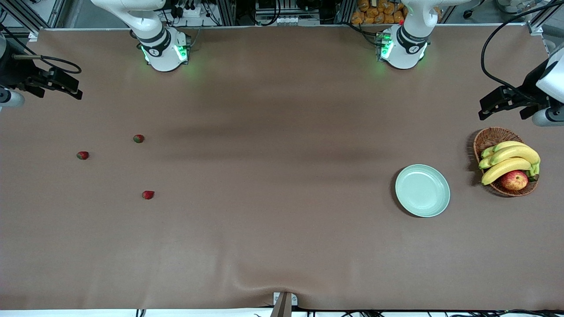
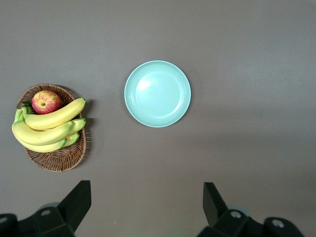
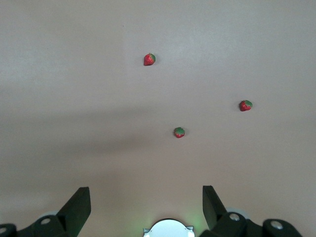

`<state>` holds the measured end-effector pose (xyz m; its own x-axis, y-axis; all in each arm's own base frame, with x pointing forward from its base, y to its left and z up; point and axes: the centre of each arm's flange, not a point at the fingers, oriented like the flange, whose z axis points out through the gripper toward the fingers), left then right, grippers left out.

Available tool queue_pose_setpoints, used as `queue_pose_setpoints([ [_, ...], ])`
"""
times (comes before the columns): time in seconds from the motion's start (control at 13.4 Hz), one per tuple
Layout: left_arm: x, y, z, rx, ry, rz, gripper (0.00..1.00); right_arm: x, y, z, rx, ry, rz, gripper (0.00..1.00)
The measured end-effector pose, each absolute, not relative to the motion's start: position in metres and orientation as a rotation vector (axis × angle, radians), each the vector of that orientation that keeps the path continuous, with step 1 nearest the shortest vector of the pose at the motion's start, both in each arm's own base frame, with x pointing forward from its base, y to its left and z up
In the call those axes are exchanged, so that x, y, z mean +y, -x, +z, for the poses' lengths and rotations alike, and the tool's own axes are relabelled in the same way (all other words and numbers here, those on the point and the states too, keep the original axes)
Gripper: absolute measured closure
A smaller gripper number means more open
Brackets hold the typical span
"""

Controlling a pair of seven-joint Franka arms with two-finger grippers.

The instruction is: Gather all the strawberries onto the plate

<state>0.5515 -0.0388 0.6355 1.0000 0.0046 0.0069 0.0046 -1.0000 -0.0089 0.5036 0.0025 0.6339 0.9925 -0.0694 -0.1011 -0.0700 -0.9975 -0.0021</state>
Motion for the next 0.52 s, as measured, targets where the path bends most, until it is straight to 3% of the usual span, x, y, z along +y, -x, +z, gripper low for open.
queue_pose_setpoints([
  [0.52, -0.0394, -0.5538, 0.6329, -0.005, 3.133, -0.007, 0.0, 0.0021, -0.5038, 0.634, 0.111, 3.13, 0.156, 0.0],
])
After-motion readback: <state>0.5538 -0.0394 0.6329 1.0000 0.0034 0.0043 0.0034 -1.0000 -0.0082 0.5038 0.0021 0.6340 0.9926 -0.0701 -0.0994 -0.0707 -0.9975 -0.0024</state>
